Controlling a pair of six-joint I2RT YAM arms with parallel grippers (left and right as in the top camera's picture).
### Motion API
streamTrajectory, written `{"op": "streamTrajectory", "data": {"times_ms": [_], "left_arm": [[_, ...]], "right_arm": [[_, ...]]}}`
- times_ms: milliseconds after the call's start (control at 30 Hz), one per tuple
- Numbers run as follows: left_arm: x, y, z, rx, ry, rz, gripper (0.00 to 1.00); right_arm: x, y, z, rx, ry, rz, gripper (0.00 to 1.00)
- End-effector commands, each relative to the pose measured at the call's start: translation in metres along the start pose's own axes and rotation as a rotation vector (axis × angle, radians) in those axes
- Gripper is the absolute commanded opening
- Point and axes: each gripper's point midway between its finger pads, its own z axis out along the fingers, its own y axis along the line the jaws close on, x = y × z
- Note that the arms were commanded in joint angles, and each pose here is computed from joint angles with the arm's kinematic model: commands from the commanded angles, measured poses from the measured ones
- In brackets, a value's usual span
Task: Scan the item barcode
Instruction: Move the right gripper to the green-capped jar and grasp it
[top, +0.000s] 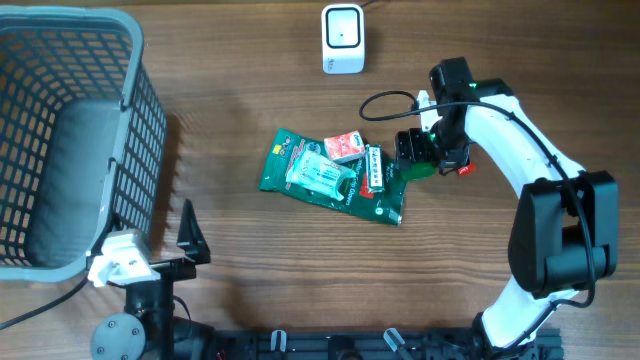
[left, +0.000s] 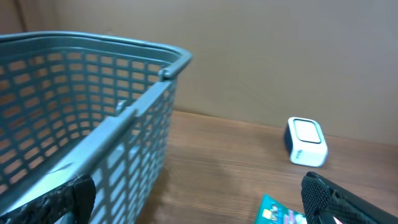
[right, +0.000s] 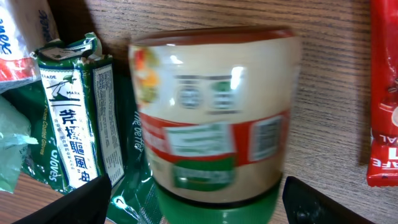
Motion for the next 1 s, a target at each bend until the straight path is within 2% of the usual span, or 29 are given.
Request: {"op": "streamTrajectory", "data": {"times_ms": [0,33,100,167,367,500,600,667,733,967], "left_arm": [[-0.026,-0.042,-0.008,0.243,-0.096,0.011,1.0],[-0.032,-0.054,-0.015,0.319,-0.116,0.051,1.0],[-0.036,-0.063,-0.022,0.379,-0.118,0.075,1.0],[-0.013,-0.075,-0.027,0.463,-0.035,0.146,1.0],[0.045,-0.072,-0.02,0.461,0.171,0.182,1.0],[0.094,-0.069,-0.009,0.45,0.292,0.201,1.0],[0.108,-0.068,-0.007,0.447,0.324,0.208,1.0],[0.108,-0.068,-0.006,0.447,0.324,0.208,1.0],[0.108,-0.068,-0.006,0.447,0.324,0.208,1.0],[0.108,-0.068,-0.007,0.447,0.325,0.208,1.0]], "right_arm": [[-0.01,0.0,-0.008,0.014,-0.042,0.005,0.91],[-0.011,0.0,-0.007,0.015,-0.045,0.005,0.91],[-0.01,-0.002,-0.005,0.025,-0.039,0.006,0.92],[-0.006,-0.005,0.004,0.031,-0.033,0.008,0.94],[0.004,-0.016,0.026,0.065,-0.034,0.033,0.93],[0.011,-0.019,0.036,0.064,-0.029,0.082,0.64],[0.013,-0.016,0.036,0.049,-0.022,0.169,0.53],[0.018,-0.01,0.036,0.017,0.002,0.172,0.49],[0.029,-0.004,0.033,-0.015,0.058,0.183,0.42],[0.087,0.046,-0.01,-0.268,0.382,0.307,0.39]]}}
